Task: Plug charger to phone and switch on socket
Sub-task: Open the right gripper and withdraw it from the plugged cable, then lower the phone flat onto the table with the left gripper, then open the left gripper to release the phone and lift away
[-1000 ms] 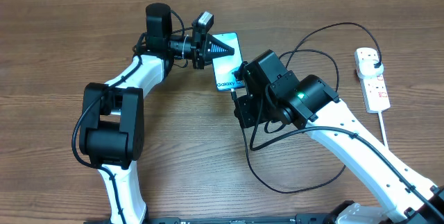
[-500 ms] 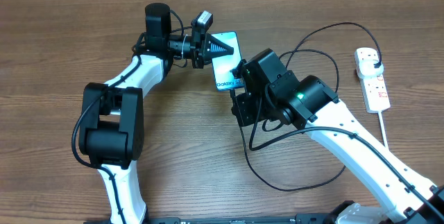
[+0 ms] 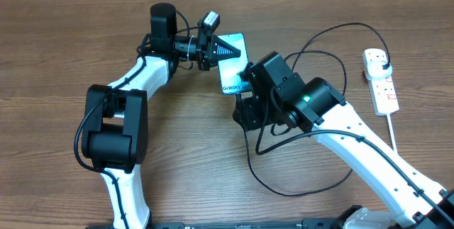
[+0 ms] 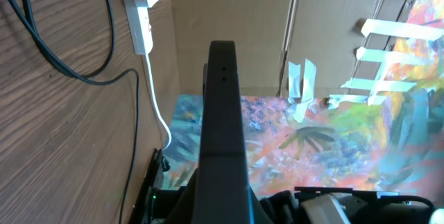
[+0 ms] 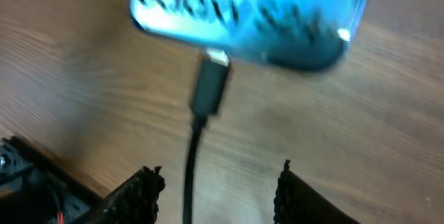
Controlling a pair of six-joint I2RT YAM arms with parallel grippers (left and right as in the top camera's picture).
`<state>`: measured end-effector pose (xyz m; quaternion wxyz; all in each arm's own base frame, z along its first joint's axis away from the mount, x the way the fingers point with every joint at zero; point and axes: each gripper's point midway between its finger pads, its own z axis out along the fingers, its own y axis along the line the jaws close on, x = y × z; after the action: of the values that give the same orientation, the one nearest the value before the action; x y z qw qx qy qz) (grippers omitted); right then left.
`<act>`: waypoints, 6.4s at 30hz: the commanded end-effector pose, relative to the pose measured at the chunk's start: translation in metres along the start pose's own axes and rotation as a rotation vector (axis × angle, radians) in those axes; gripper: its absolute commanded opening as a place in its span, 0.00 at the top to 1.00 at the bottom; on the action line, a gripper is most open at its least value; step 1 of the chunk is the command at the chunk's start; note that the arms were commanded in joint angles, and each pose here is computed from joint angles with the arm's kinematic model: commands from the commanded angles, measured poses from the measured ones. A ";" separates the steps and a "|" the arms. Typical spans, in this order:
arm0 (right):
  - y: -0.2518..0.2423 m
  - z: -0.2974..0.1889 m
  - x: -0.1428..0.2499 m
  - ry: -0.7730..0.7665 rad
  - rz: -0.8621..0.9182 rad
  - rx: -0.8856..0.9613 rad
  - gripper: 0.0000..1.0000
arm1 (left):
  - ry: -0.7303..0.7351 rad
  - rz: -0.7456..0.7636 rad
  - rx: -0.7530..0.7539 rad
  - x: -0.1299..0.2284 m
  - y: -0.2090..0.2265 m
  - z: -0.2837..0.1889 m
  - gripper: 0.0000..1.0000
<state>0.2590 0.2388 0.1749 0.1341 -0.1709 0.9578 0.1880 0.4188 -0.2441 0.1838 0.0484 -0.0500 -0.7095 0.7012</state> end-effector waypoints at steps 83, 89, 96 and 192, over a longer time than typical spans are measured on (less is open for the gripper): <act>-0.010 -0.254 0.001 -0.561 0.013 0.253 0.00 | -0.147 0.397 -0.089 -0.017 -0.030 0.123 0.96; -0.018 -0.292 0.022 -0.677 0.034 0.226 0.00 | -0.125 0.347 -0.262 -0.012 0.011 0.130 0.96; -0.028 -0.294 0.017 -0.714 0.100 0.272 0.00 | 0.034 0.195 -0.495 0.030 0.060 0.097 0.96; -0.031 -0.155 -0.032 -0.481 0.343 0.352 0.00 | -0.022 -0.104 -0.596 0.059 0.207 0.004 0.46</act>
<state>0.2698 0.1619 0.3097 0.3413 0.0613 0.9350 0.0749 0.3616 -0.2489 0.0127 0.0438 -0.0446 -0.8407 0.5379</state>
